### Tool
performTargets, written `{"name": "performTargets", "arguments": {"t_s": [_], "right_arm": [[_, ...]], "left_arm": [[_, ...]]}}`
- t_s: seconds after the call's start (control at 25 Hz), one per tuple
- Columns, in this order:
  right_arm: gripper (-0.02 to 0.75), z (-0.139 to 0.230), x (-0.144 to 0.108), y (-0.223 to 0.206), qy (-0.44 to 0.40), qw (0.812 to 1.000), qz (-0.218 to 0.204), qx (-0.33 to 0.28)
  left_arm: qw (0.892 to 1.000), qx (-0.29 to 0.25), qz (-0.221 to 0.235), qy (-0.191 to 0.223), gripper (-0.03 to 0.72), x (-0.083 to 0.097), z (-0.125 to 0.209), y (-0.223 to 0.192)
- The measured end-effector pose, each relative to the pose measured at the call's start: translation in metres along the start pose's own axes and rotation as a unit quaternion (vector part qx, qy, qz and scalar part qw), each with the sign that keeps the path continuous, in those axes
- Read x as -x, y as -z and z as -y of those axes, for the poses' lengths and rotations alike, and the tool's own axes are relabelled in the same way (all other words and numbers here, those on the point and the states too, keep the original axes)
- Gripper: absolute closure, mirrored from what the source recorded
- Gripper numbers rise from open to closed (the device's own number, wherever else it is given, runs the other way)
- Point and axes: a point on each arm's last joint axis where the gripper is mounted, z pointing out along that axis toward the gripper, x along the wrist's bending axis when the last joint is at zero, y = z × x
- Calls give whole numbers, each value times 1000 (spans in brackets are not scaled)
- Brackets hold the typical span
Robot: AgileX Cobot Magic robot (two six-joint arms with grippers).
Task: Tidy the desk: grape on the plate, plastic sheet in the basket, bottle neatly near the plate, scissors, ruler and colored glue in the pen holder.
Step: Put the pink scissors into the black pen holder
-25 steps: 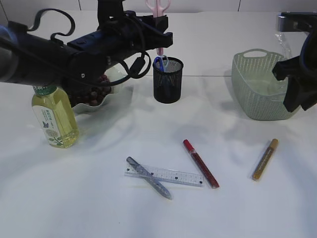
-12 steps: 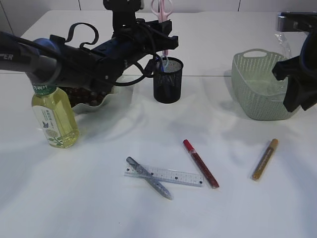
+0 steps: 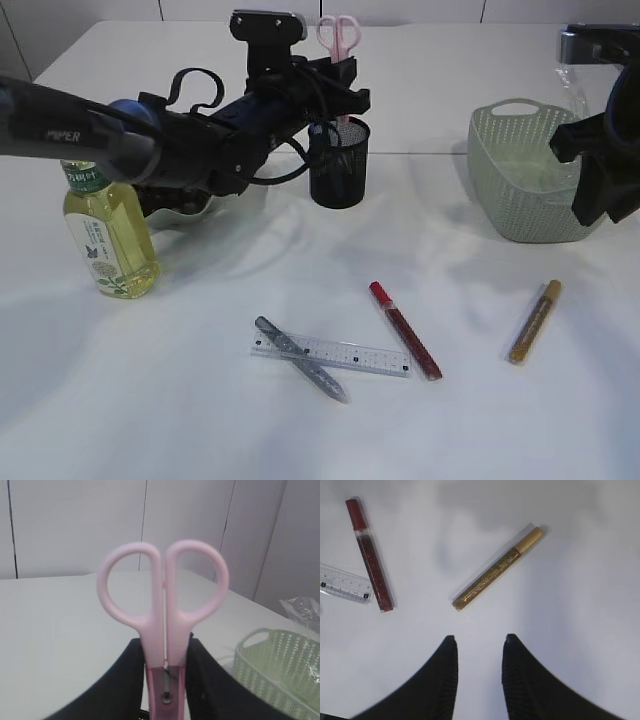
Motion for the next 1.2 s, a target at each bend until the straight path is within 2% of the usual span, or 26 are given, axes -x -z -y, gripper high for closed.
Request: {"name": "performTargets", "arguments": {"t_s": [0.36,0.92,1.2], "right_arm": [[500,0,0,0,0,1000,0,0],[500,-1,0,0,0,1000,0,6],[500,-2,0,0,0,1000,0,9]], "left_arm": [[1000,-13,-20,1,494,-19,8,-11],[999,-29,-23,2,489,-21,15,-12],[998,-49,-26,4,486,-24,34,-13]]}}
